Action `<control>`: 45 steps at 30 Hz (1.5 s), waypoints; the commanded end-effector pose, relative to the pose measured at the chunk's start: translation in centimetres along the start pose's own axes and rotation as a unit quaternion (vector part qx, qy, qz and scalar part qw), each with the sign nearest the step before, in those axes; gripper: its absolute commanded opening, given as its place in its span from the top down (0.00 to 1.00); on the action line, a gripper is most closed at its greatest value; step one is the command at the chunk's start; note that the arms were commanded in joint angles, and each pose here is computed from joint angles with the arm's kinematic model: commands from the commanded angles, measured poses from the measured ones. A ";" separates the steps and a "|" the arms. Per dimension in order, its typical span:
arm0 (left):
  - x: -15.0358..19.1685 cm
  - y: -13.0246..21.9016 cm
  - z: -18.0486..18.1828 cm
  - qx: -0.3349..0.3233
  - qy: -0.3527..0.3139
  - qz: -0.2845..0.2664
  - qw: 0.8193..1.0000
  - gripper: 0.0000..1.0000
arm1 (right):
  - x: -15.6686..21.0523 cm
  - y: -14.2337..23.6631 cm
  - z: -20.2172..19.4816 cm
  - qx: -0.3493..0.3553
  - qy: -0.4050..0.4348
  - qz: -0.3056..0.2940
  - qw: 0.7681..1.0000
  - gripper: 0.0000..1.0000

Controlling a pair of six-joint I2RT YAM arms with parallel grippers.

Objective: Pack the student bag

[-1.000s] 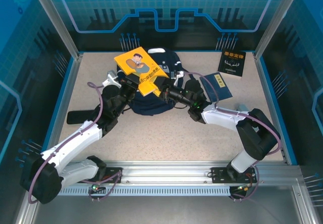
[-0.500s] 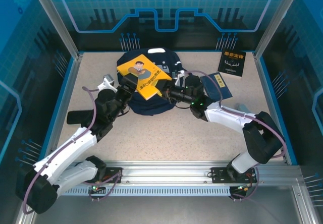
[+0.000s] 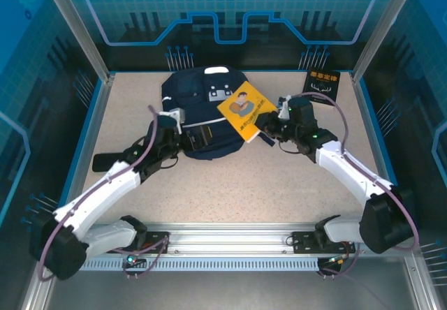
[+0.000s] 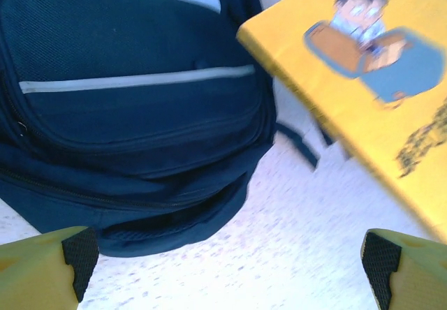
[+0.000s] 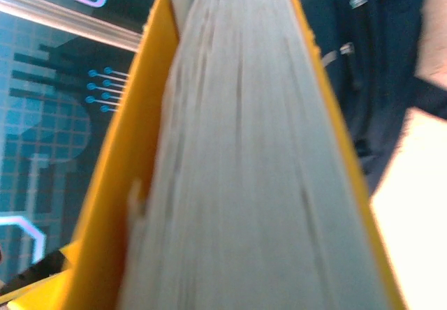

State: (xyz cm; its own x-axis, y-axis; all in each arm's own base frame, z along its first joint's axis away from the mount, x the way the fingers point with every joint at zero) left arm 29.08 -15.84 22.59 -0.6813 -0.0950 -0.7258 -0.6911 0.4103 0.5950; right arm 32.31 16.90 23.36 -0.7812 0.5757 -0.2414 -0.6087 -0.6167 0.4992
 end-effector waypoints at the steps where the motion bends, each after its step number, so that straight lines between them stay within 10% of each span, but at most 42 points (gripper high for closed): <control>1: 0.6 -1.1 -0.5 0.004 -0.122 0.081 0.989 0.01 | -1.0 2.2 -1.4 0.025 0.055 -0.022 0.998 0.97; 18: 0.5 -12.9 0.5 -0.042 -0.354 0.337 0.872 0.19 | -4.0 4.3 -5.3 0.047 0.038 -0.037 0.998 0.98; 34: 0.9 -17.7 2.8 -0.089 -0.461 0.373 0.800 0.30 | -3.4 3.6 -6.6 0.055 0.019 -0.023 0.998 0.97; 45: -0.4 -19.1 2.8 -0.135 -0.500 0.346 0.782 0.42 | -3.3 3.8 -6.6 0.056 0.016 -0.024 0.998 0.97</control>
State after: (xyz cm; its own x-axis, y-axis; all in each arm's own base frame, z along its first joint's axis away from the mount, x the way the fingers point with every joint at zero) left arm 42.07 -21.16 10.16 -0.4902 0.8707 -0.0398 -0.3080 -0.1303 0.9424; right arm 31.11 9.19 18.94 -0.7695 0.5884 -0.2485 -0.5884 -0.5017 0.6341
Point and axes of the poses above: each hand's point on the last joint's axis, 136 mm out from that joint toward the fingers, its own y axis back along the fingers, its own z axis along the line the jaws close on, x = y × z, the point moved 4 cm from there along y, back along the fingers, and after that the axes turned 11 degrees about -y, right-handed, at the moved point
